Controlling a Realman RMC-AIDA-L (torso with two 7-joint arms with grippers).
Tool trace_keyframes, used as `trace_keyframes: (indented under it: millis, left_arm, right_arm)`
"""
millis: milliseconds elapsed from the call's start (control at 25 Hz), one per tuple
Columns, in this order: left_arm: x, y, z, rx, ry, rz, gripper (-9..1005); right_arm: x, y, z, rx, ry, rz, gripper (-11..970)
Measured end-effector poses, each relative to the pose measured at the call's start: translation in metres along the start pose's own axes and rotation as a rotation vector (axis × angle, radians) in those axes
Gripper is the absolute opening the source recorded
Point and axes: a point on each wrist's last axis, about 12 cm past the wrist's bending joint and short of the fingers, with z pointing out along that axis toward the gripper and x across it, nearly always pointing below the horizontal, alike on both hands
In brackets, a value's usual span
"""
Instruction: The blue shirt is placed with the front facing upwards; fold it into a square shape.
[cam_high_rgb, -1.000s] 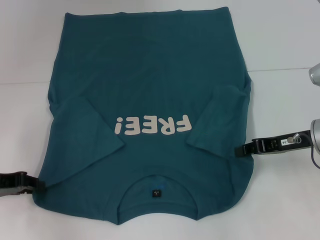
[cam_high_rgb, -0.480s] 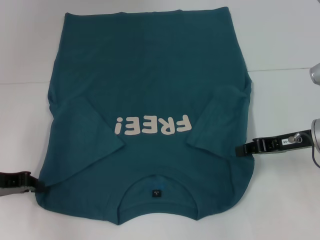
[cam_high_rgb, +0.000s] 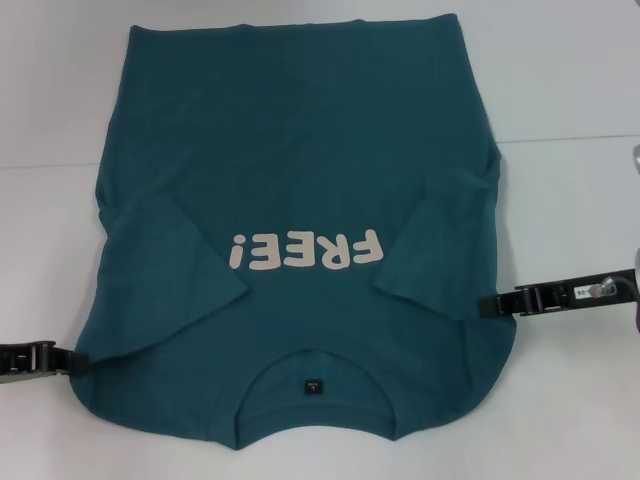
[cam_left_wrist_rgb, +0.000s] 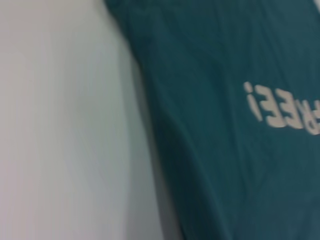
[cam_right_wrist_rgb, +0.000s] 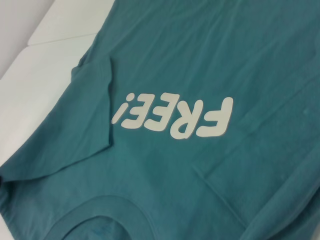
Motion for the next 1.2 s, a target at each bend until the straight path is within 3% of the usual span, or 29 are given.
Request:
trace_keyframes:
  millis: [560, 1200]
  left_arm:
    - [0.059, 0.024, -0.015, 0.116, -0.163, 0.147, 17]
    - [0.116, 0.018, -0.035, 0.288, -0.285, 0.348, 18]
  right_arm:
    - [0.063, -0.010, -0.036, -0.039, -0.200, -0.198, 37]
    - [0.139, -0.013, -0.061, -0.093, -0.327, -0.338, 36]
